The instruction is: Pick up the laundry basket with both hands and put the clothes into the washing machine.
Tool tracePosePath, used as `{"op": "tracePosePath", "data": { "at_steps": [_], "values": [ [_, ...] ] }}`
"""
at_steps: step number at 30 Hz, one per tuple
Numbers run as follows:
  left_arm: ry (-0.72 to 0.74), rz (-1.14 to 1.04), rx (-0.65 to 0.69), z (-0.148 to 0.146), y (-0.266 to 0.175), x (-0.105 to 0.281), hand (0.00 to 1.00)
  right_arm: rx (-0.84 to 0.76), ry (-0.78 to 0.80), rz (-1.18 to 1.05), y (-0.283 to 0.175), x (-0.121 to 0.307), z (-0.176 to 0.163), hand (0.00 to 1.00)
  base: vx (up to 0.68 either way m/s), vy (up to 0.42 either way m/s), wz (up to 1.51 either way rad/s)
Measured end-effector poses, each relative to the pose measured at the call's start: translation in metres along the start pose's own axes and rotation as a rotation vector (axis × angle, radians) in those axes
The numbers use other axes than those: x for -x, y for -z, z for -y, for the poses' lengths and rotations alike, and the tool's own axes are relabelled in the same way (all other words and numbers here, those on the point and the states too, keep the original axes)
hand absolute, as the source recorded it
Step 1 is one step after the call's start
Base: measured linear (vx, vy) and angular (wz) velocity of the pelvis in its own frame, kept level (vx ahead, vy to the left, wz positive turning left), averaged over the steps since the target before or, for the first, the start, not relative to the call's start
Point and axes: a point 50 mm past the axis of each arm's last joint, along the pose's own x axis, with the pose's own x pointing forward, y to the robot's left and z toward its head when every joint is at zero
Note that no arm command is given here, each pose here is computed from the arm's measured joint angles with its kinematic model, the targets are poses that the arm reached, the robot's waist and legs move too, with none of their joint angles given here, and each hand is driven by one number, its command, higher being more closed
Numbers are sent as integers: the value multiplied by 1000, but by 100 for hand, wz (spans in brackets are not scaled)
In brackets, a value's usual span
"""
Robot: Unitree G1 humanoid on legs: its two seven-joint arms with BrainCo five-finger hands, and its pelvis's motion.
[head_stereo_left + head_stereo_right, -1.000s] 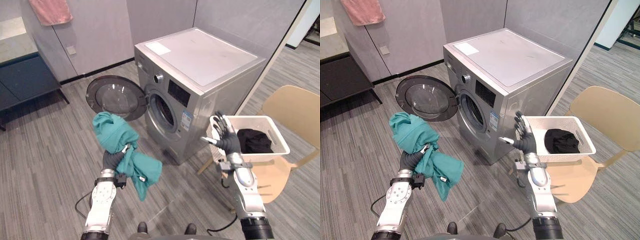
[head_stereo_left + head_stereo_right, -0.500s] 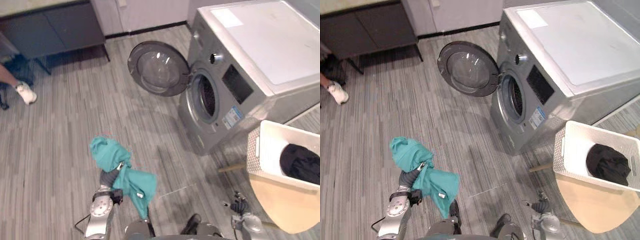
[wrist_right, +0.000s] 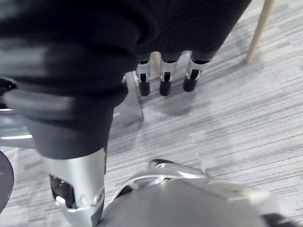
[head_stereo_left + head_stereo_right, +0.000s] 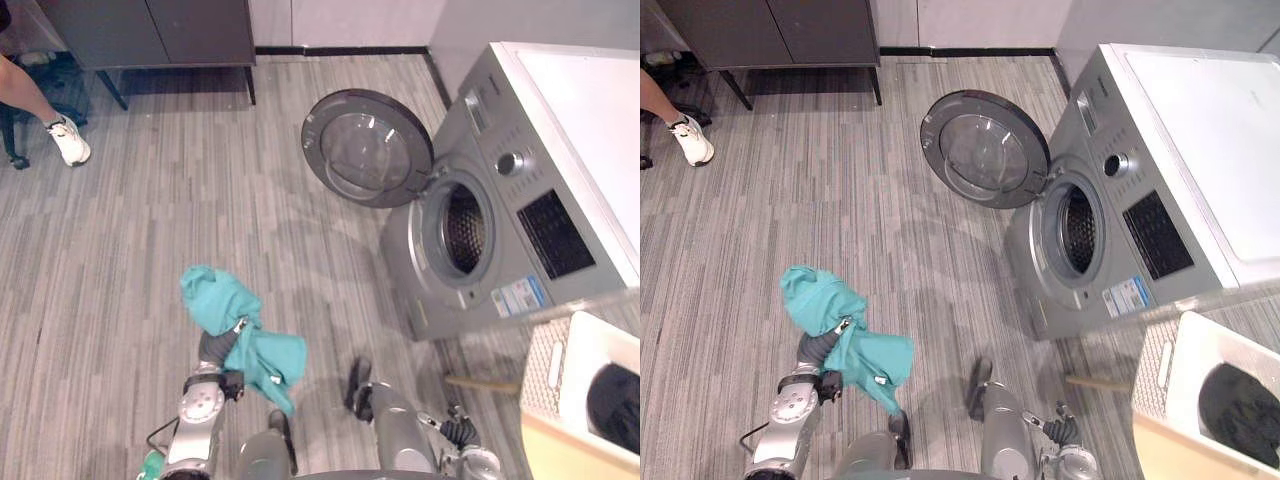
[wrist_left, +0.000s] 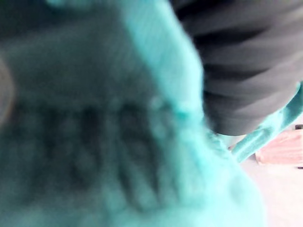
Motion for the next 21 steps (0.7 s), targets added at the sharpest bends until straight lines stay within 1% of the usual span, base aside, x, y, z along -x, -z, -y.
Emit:
{"op": "tracePosePath", "data": {
  "at_steps": [2,3,5,6,9,13,17,21],
  "values": [
    [0,-9,34,5,3,6,100,26,-3,58,-13,-1,2,0,380,-217,-56],
    [-2,-2,32,3,2,9,100,22,-18,89,-20,0,-3,0,330,-204,-103],
    [24,28,29,8,-6,4,100,17,-22,142,-34,-1,-6,0,468,-81,-97],
    [34,51,32,11,-12,1,100,9,-32,150,-35,0,-11,0,590,-60,-67],
    [35,52,36,12,-12,1,100,5,-38,134,-29,3,-18,0,439,50,-68],
    [27,29,36,11,-5,7,100,17,-33,168,-35,5,-16,0,351,300,-133],
    [-19,-40,11,-5,12,17,100,3,-79,127,-23,10,-33,0,262,340,-137],
    [-38,-28,8,-12,10,20,100,18,-108,147,-30,8,-42,0,2,156,-171]
  ]
}}
